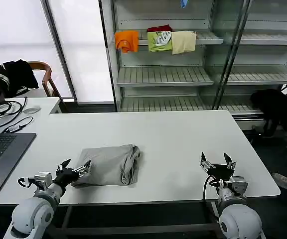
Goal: Fold and organize the clothes.
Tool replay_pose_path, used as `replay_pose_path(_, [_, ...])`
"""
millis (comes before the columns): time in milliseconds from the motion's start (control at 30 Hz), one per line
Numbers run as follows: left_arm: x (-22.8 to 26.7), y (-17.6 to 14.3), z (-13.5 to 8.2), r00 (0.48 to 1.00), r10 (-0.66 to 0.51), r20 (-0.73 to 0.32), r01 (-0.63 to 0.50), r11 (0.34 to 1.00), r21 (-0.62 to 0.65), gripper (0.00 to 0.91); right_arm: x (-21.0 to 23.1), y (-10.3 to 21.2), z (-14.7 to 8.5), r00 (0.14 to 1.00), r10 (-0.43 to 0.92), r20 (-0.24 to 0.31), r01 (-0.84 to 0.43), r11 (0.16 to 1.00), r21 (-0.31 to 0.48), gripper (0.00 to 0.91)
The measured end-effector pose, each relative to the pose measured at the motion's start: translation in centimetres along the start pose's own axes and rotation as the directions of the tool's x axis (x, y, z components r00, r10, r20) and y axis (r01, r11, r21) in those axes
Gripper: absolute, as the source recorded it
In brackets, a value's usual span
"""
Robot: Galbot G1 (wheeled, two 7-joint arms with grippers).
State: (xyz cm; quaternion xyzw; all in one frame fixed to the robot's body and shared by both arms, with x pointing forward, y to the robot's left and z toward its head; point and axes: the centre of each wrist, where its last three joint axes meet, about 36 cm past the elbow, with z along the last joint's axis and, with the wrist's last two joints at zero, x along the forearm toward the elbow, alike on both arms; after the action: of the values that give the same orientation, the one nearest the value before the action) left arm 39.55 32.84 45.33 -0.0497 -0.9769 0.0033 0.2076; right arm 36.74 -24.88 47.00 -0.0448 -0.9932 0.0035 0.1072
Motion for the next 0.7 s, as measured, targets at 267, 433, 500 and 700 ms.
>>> replay_pose_path(267, [-1.0, 0.1, 0.1, 0.999, 0.031, -0.010, -0.030, 0.999, 0.022, 0.907, 0.2, -0.1, 0.4, 1.000, 0.007, -0.007, -0.007, 1.000, -0.002, 0.907])
replay_pose_path(433, [-1.4, 0.4, 0.4, 0.999, 0.040, -0.022, -0.039, 0.999, 0.034, 0.907, 0.4, -0.1, 0.5, 1.000, 0.009, -0.008, -0.009, 1.000, -0.002, 0.907])
replay_pose_path(500, [-1.6, 0.6, 0.5, 0.999, 0.042, -0.025, -0.041, 0.999, 0.036, 0.897, 0.5, -0.1, 0.5, 1.000, 0.009, -0.008, -0.009, 1.000, -0.001, 0.907])
replay_pose_path(700, [-2.0, 0.7, 0.9, 0.998, 0.057, -0.038, -0.055, 0.998, 0.044, 0.272, 0.6, -0.3, 0.5, 1.000, 0.015, -0.007, -0.015, 1.000, -0.001, 0.907])
